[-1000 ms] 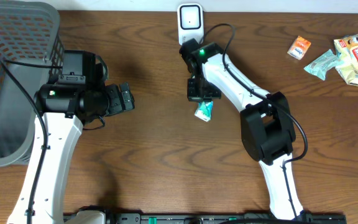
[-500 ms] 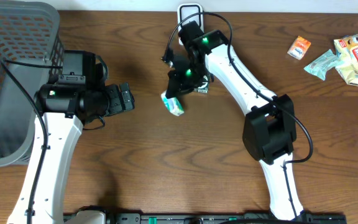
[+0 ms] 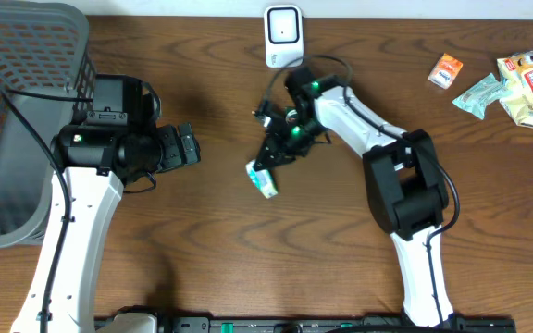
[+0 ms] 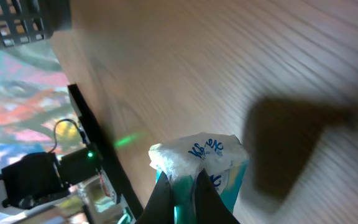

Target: Scan the item barcode

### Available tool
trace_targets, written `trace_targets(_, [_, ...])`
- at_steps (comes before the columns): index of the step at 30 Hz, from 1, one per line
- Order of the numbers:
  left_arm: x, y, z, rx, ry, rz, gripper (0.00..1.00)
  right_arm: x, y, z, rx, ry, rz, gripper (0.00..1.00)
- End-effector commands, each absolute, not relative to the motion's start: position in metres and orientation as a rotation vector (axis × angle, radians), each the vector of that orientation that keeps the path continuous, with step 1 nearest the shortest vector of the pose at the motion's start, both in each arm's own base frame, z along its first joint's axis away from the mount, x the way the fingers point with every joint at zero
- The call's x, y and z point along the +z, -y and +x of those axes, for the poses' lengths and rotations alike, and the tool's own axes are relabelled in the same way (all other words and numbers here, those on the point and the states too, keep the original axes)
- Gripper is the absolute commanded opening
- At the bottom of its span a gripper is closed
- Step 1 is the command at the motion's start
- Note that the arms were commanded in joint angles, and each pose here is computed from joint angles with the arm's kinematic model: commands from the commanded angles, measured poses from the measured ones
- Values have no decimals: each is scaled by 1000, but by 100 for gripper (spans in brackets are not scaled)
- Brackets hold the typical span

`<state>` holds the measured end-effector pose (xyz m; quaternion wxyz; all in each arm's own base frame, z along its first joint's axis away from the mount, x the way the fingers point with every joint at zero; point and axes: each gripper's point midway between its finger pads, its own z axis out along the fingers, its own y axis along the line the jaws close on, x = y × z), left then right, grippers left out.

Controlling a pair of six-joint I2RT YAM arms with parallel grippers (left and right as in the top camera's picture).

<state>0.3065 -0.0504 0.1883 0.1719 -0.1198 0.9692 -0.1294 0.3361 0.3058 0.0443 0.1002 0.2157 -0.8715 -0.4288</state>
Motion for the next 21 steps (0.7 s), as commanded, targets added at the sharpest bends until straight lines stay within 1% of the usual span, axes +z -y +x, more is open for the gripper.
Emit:
trace_targets(1, [189,48,307,-355,-2748,-335,97,41,-284,347,-1336,2560,535,1])
trace_targets(2, [189,48,307,-355,-2748,-335,98,40,-279,349,-1327,2570,517,1])
trace_targets(4, [189,48,307,-355,-2748,-335,98,39,-265,357,-1313,2595,471,11])
trace_targets(5, [189,48,307,-355,-2748,-335,97,38,-260,359,-1305,2602,452,12])
trace_targets(16, [189,48,307,-355,-2748,-335,98,20,-198,368,-972,2722,338,15])
trace_targets(21, [189,48,307,-355,-2748,-335,98,29,-181,366,-832,2728,306,17])
